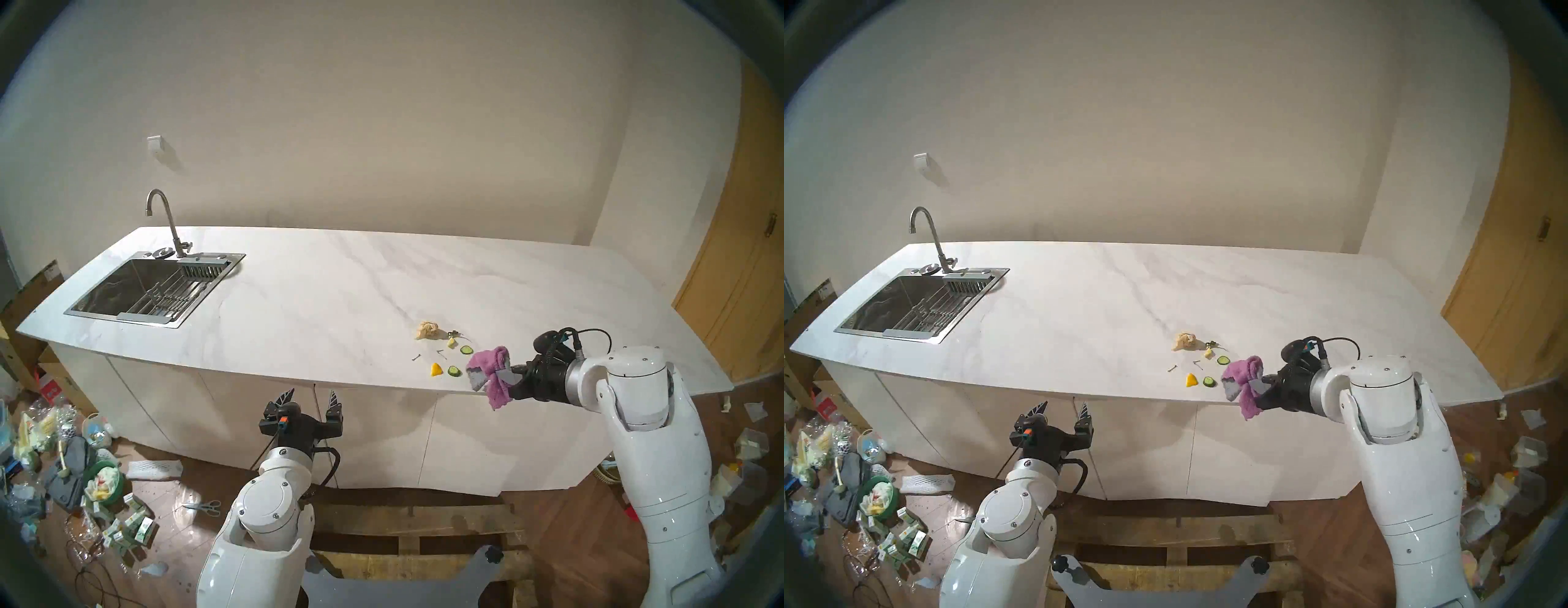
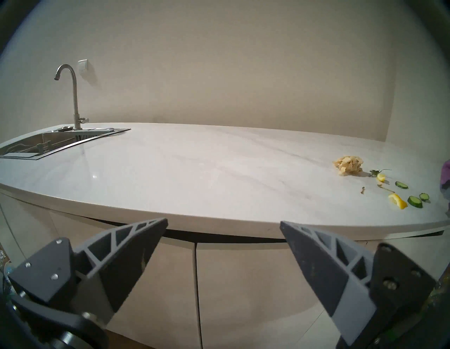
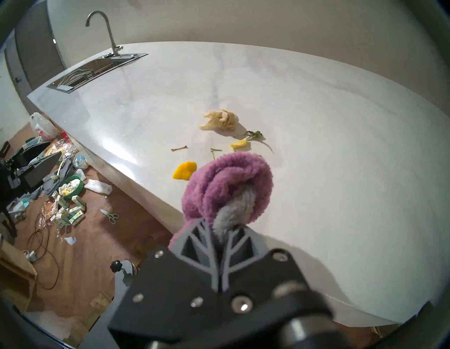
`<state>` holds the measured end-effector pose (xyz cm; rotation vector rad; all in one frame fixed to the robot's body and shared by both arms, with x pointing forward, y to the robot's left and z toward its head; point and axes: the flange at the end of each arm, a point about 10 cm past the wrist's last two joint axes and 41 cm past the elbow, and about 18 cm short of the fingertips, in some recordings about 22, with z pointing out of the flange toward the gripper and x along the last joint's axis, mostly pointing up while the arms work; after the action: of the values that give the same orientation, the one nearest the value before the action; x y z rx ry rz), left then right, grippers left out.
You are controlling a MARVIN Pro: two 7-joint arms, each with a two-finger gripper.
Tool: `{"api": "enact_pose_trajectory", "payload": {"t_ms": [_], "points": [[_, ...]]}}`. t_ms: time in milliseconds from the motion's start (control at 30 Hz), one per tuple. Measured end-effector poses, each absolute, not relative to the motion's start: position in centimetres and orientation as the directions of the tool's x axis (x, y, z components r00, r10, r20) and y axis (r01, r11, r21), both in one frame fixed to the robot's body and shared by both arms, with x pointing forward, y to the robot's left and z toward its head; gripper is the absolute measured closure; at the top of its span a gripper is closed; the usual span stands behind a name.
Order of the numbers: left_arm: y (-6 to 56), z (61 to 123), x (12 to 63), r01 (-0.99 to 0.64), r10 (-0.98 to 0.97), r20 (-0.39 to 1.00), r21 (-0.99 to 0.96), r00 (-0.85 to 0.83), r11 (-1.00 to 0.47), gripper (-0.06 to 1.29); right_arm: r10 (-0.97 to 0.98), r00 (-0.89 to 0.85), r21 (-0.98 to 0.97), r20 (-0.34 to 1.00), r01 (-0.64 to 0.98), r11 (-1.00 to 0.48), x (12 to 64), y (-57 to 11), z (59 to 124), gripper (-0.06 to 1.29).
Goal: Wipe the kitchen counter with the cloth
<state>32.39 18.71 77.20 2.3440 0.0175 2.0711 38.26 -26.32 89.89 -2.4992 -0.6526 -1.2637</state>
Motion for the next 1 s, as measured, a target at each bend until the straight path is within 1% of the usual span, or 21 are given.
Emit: {"api": "enact_pose_trajectory", "payload": {"t_ms": [400, 700, 1000], "points": [[18.7, 77.2, 32.4, -0.002, 0.018, 0.992, 0.018, 0.123, -1.000, -0.02, 0.316, 0.533, 0.017, 0.785, 0.491, -0.871, 39.9, -26.5, 89.2, 1.25], [18.7, 77.2, 32.4, -0.002, 0.018, 0.992, 0.018, 0.123, -1.000, -0.02, 0.359, 0.568, 0.042, 0.741, 0.495, -0.868, 40.9, -26.7, 87.2, 1.25], [18.7, 77.2, 32.4, -0.003, 0.018, 0.992, 0.018, 0.123, -1.000, -0.02, 0.378, 0.587, 0.075, 0.716, 0.473, -0.878, 43.1, -27.0, 85.9, 1.25]]}}
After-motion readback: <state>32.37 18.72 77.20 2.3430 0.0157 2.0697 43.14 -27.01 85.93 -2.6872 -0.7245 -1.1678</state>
